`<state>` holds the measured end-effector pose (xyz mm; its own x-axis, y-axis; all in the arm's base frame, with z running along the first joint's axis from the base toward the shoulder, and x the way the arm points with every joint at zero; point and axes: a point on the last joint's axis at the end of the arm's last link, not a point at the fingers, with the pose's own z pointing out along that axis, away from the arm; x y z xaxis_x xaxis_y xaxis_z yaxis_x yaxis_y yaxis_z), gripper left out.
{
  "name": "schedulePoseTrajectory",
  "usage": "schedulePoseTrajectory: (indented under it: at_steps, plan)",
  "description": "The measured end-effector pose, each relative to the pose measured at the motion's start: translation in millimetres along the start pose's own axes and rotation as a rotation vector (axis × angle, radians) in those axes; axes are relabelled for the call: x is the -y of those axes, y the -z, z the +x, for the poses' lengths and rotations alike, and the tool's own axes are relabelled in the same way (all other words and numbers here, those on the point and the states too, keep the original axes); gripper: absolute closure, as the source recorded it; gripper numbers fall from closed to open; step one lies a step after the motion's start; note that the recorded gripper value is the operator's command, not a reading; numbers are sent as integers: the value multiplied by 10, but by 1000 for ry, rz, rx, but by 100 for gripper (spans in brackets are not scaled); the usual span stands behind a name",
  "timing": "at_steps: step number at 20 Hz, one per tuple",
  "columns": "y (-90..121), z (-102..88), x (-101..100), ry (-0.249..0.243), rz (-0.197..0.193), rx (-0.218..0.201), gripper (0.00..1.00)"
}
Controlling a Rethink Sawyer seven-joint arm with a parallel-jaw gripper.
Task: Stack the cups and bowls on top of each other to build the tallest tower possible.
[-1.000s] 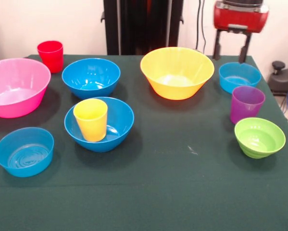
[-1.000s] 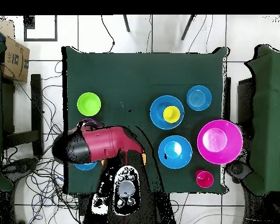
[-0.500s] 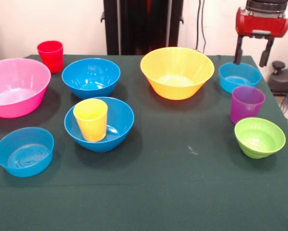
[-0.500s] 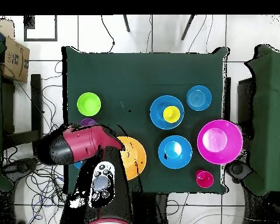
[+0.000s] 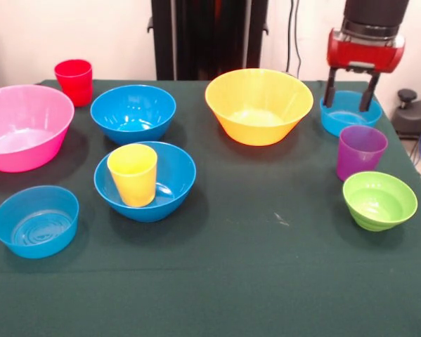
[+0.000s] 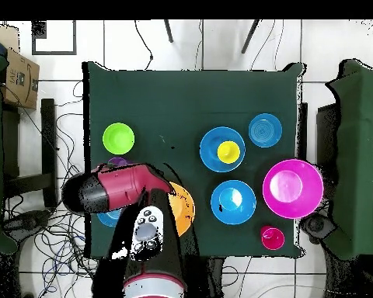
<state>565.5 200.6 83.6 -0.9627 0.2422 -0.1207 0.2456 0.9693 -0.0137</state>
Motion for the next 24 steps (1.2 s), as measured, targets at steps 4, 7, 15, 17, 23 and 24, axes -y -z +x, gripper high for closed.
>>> schedulePoseTrajectory:
  at_steps: [4, 7, 15, 17, 23, 24]
  plan:
    - [-140, -9, 102, -13, 18, -16, 0]
    - [-271, -15, 150, -17, 33, -26, 0]
    - [-424, 20, 142, 3, 70, -23, 0]
    - [-414, 29, 125, 8, 73, -20, 0]
    - [-306, -62, 85, 4, 71, -4, 0]
    - [-256, -114, 78, 0, 70, 0, 0]
